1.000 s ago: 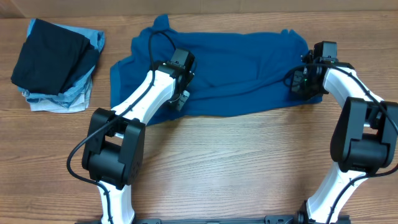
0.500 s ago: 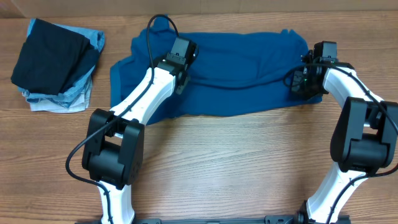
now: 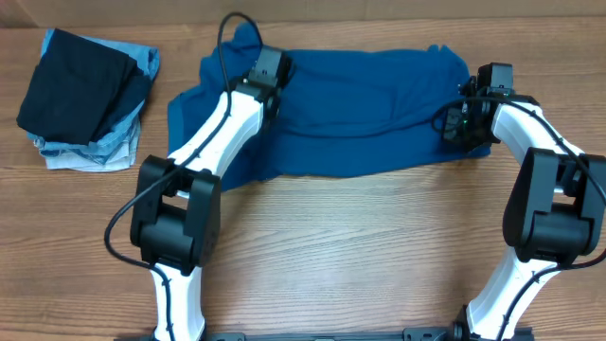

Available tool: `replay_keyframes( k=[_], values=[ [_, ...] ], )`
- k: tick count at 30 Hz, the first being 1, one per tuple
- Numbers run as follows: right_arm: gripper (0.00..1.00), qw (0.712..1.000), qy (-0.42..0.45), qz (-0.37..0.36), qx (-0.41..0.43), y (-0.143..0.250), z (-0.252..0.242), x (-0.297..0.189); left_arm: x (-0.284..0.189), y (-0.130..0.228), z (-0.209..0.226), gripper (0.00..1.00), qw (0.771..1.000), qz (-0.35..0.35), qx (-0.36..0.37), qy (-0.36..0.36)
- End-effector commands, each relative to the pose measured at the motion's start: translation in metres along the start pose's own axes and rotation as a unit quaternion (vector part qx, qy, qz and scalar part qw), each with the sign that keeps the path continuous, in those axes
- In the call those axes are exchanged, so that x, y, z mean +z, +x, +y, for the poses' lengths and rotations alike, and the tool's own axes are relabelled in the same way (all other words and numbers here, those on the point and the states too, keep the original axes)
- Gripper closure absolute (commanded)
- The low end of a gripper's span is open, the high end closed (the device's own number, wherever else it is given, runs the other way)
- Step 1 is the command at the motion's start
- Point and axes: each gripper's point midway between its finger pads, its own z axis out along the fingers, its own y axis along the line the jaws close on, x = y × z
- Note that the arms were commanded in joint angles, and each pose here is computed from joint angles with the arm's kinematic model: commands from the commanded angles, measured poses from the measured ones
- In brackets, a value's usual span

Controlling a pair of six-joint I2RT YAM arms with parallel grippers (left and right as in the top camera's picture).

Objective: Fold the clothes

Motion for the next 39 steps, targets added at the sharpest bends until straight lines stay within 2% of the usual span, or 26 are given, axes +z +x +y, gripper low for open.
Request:
replay_keyframes(
  k=[1,2,4,8,14,18,21,23,25,26,29,32,34,36,39],
  values=[
    [0.96,1.000,-0.006,0.008,0.000,0.002,0.001,0.007,-0.055,-0.020,-0.023,0.79,0.990,-0.042,-0.012,0.132],
    [0.96,1.000,-0.006,0.007,0.000,0.002,0.001,0.007,-0.058,-0.009,-0.041,0.81,0.984,-0.023,-0.003,0.179],
    [0.96,1.000,-0.006,0.007,0.000,0.002,0.001,0.007,-0.059,0.013,-0.058,0.85,0.976,0.021,0.011,0.218],
    [0.96,1.000,-0.006,0.004,0.000,0.000,0.001,0.007,-0.049,0.045,-0.078,0.85,0.967,0.066,0.022,0.247],
    [0.96,1.000,-0.006,0.004,0.000,0.000,0.001,0.007,-0.016,0.079,-0.095,0.87,0.967,0.095,0.018,0.235],
    [0.96,1.000,-0.006,0.005,0.000,0.001,0.001,0.007,0.001,0.070,-0.060,0.95,0.989,0.083,-0.016,0.125],
    [0.96,1.000,-0.006,0.006,0.000,0.001,0.001,0.007,0.013,0.059,-0.030,0.87,0.994,0.060,-0.047,0.075],
    [0.96,1.000,-0.006,0.008,0.000,0.002,0.001,0.007,0.025,0.054,0.001,0.77,0.994,0.045,-0.087,0.041],
    [0.96,1.000,-0.006,0.008,0.000,0.002,0.001,0.007,0.034,0.052,0.024,0.74,0.992,0.032,-0.118,0.029],
    [0.96,1.000,-0.006,0.008,0.000,0.002,0.001,0.007,0.038,0.051,0.037,0.75,0.990,0.027,-0.138,0.022],
    [0.96,1.000,-0.027,-0.012,-0.003,-0.012,0.010,-0.006,0.024,0.044,0.065,0.87,0.980,0.029,-0.198,0.017],
    [0.96,0.999,-0.030,-0.039,-0.007,-0.034,0.015,-0.037,-0.012,0.014,0.054,0.90,0.969,0.009,-0.223,0.103],
    [0.96,0.998,-0.035,-0.044,-0.036,-0.038,0.026,-0.062,-0.041,0.007,0.014,0.94,0.941,0.028,-0.243,0.234],
    [0.96,0.998,-0.036,-0.022,-0.056,-0.026,0.034,-0.062,-0.047,0.029,-0.010,0.96,0.925,0.084,-0.243,0.278],
    [0.96,0.998,-0.036,0.021,-0.054,-0.005,0.035,-0.061,-0.046,0.083,-0.031,0.96,0.914,0.187,-0.226,0.282]
  ],
)
